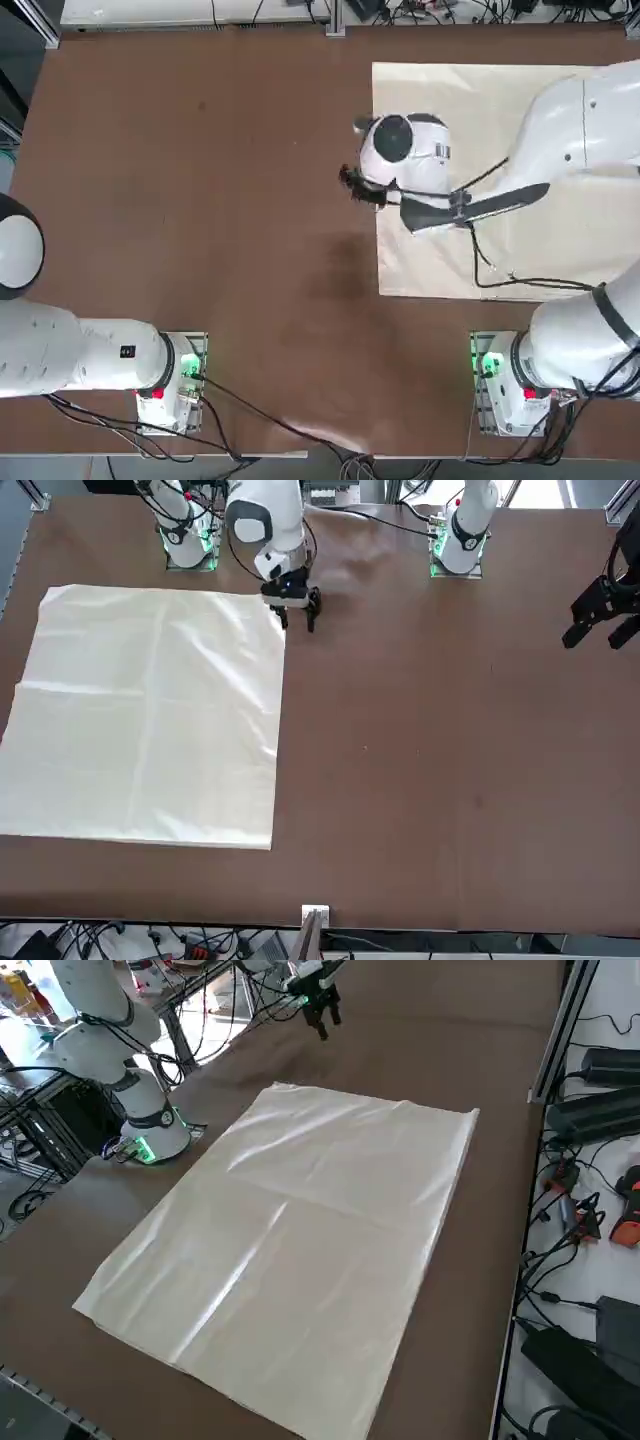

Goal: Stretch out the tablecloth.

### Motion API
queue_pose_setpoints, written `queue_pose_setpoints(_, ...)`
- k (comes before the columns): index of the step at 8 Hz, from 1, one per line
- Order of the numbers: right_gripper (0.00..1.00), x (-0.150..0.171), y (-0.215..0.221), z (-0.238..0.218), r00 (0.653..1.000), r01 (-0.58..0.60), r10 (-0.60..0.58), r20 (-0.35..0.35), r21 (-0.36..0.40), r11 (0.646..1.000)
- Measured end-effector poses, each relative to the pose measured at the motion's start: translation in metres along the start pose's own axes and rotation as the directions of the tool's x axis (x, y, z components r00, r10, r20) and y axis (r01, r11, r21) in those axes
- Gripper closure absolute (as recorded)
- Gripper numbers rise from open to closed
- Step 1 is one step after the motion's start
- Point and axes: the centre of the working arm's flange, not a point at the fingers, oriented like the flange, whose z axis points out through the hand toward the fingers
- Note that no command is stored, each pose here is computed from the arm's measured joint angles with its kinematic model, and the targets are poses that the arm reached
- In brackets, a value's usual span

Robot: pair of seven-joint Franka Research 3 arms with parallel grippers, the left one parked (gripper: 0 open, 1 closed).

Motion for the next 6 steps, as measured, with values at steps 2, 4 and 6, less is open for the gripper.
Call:
queue_pose_setpoints(2,0.0,0.086,0.019,-0.02,0.999,0.038,-0.038,0.029,-0.019,0.999)
queue_pose_setpoints(4,0.0,0.173,0.058,-0.04,0.993,0.098,-0.095,0.065,-0.05,0.994)
queue_pose_setpoints(6,0.0,0.247,0.109,-0.049,0.991,0.118,-0.113,0.072,-0.059,0.991)
